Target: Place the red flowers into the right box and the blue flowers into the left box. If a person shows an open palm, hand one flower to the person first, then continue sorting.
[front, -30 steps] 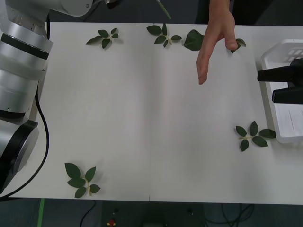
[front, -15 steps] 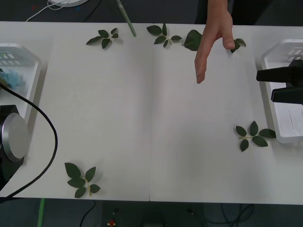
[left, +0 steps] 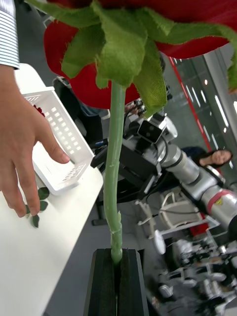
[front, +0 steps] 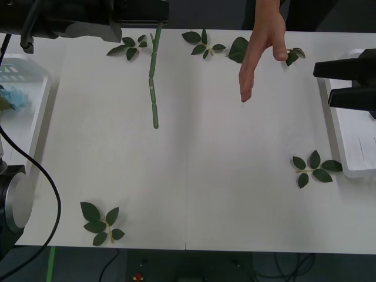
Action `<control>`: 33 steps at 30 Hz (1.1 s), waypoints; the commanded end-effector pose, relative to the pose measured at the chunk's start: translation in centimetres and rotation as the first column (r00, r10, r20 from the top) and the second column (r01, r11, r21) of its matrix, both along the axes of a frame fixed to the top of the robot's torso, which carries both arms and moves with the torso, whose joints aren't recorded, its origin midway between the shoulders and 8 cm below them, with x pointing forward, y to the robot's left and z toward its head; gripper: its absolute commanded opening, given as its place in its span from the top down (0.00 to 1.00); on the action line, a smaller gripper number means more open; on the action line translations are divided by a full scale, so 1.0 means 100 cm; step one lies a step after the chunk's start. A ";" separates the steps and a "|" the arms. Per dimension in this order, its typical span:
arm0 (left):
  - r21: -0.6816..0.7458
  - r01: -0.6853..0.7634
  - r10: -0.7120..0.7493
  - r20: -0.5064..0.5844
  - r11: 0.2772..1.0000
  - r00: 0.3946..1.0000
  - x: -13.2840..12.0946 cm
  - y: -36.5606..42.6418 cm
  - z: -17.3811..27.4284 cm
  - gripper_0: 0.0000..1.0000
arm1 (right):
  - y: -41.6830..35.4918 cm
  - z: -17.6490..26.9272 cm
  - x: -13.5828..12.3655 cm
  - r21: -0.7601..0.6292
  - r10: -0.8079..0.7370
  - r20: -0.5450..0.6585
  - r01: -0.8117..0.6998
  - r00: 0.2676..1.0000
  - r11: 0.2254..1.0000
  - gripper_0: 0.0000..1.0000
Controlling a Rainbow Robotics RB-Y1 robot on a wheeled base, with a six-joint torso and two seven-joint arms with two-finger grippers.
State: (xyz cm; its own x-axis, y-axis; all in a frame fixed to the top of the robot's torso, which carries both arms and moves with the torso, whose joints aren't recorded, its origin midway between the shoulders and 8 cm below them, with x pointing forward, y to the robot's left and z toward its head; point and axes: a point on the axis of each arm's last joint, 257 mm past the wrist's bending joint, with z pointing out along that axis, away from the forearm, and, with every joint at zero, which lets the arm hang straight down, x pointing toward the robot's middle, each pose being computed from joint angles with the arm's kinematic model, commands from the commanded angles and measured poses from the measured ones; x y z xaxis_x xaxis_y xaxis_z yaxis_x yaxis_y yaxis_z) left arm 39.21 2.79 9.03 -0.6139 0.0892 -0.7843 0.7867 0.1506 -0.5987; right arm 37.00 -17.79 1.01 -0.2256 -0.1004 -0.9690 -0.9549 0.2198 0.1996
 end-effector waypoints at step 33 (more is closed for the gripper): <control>-0.236 -0.007 -0.003 -0.043 0.972 0.999 0.006 -0.168 -0.007 1.00 | 0.031 0.021 -0.013 0.083 -0.022 -0.273 0.046 0.962 0.996 0.00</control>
